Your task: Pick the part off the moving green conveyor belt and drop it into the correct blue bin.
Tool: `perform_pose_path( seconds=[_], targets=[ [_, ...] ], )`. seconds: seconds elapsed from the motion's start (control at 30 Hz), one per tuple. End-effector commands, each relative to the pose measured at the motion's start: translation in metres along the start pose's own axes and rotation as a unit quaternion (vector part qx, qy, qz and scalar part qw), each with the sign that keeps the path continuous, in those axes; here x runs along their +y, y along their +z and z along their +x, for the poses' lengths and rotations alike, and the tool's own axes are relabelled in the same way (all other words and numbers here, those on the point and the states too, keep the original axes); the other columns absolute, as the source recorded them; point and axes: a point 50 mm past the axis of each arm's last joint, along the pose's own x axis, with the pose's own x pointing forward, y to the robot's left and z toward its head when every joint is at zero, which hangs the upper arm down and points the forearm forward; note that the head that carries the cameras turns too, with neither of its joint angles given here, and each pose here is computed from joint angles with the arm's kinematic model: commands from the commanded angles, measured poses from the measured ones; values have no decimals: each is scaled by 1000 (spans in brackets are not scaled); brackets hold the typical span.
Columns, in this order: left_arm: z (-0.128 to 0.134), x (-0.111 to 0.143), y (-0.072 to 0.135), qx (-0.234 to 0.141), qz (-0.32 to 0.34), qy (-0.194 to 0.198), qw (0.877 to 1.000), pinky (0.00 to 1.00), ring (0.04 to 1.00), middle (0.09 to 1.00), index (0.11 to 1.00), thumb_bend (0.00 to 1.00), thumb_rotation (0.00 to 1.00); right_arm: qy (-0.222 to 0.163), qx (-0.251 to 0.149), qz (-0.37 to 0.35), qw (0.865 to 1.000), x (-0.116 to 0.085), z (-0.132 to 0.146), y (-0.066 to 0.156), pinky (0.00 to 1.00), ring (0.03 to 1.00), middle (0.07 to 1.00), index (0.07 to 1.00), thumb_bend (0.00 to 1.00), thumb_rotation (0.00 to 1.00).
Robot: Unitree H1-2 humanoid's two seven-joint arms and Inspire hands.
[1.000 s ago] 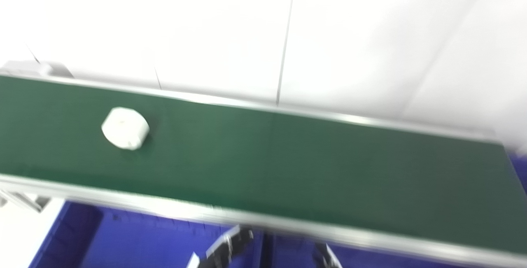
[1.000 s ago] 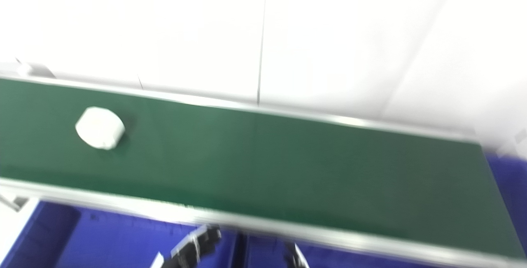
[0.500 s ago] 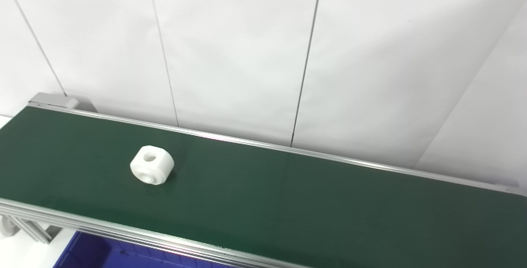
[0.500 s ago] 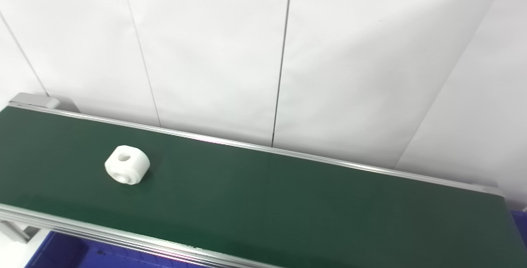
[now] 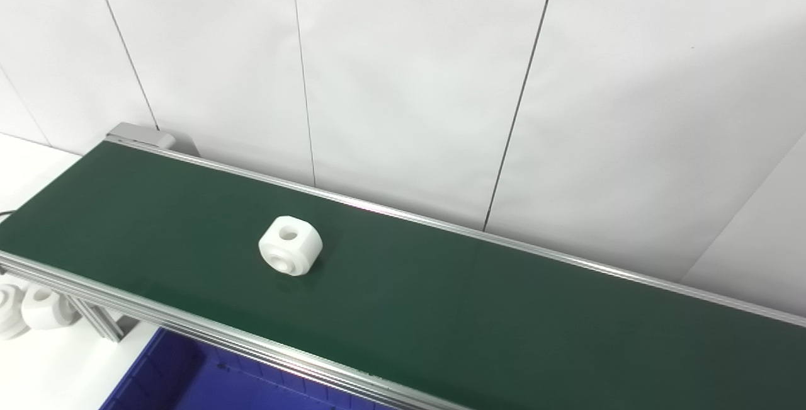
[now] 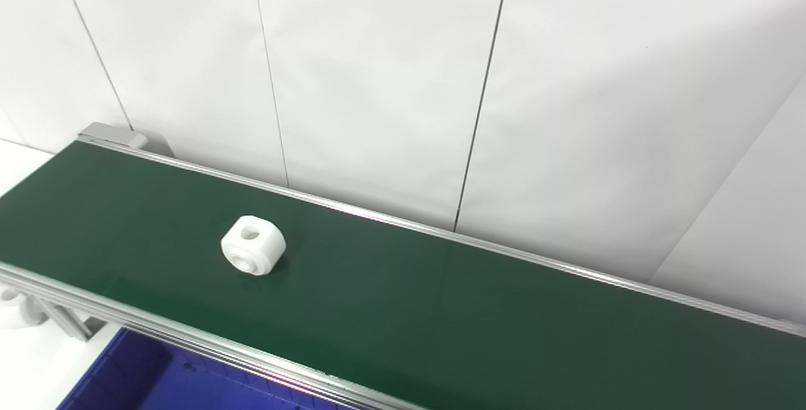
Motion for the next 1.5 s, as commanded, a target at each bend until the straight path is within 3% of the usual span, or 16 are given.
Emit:
perform_pose_path(
  seconds=[0.0, 0.1, 0.27, 0.4, 0.6, 0.63, 0.67, 0.83, 0.9, 1.03, 1.13, 1.27, 1.47],
  targets=[
    [5, 4, 26, -62, 13, -16, 998, 633, 700, 711, 695, 838, 685, 7, -19, 3, 1000, 2, 1, 10, 1000, 989, 983, 973, 908, 914],
    [13, 13, 52, -113, 38, -19, 993, 567, 675, 709, 685, 856, 707, 8, -20, 4, 1000, 4, 1, 13, 1000, 973, 970, 970, 905, 916],
    [45, 50, 95, -194, 95, -8, 976, 577, 691, 715, 689, 842, 694, 10, -23, 1, 1000, 7, 4, 18, 1000, 975, 970, 968, 887, 937],
    [70, 84, 123, -196, 193, -12, 961, 607, 720, 744, 723, 906, 595, 11, -26, 4, 1000, 13, 8, 18, 981, 961, 970, 957, 876, 963],
    [118, 132, 155, -183, 378, -46, 906, 651, 763, 811, 799, 872, 539, 13, -24, 1, 1000, 18, 11, 16, 975, 945, 956, 956, 864, 1000],
    [128, 139, 162, -174, 413, -59, 892, 656, 767, 817, 807, 872, 535, 14, -25, 0, 1000, 18, 12, 16, 976, 944, 955, 955, 865, 1000],
    [135, 144, 168, -167, 437, -66, 882, 647, 771, 835, 832, 899, 470, 15, -26, 0, 1000, 19, 12, 16, 980, 943, 956, 958, 864, 1000],
    [172, 167, 192, -154, 566, -102, 803, 651, 794, 825, 841, 995, 248, 17, -24, 6, 1000, 22, 15, 15, 997, 945, 957, 956, 869, 1000],
    [181, 172, 197, -149, 591, -109, 785, 660, 799, 818, 834, 1000, 181, 18, -23, 7, 1000, 23, 16, 15, 1000, 948, 953, 952, 872, 1000],
    [203, 185, 206, -129, 649, -131, 738, 679, 801, 824, 840, 1000, 157, 21, -23, 8, 999, 24, 16, 15, 1000, 953, 956, 952, 887, 1000],
    [218, 192, 211, -103, 675, -148, 715, 690, 806, 826, 848, 1000, 153, 21, -23, 13, 999, 24, 16, 15, 1000, 956, 957, 953, 888, 1000],
    [236, 200, 213, -69, 694, -171, 696, 648, 786, 823, 848, 1000, 129, 23, -23, 14, 999, 24, 16, 14, 1000, 958, 961, 955, 880, 1000],
    [253, 208, 198, -25, 721, -216, 658, 664, 794, 827, 851, 1000, 165, 25, -21, 14, 999, 25, 15, 17, 1000, 952, 959, 954, 896, 1000]
  ],
)
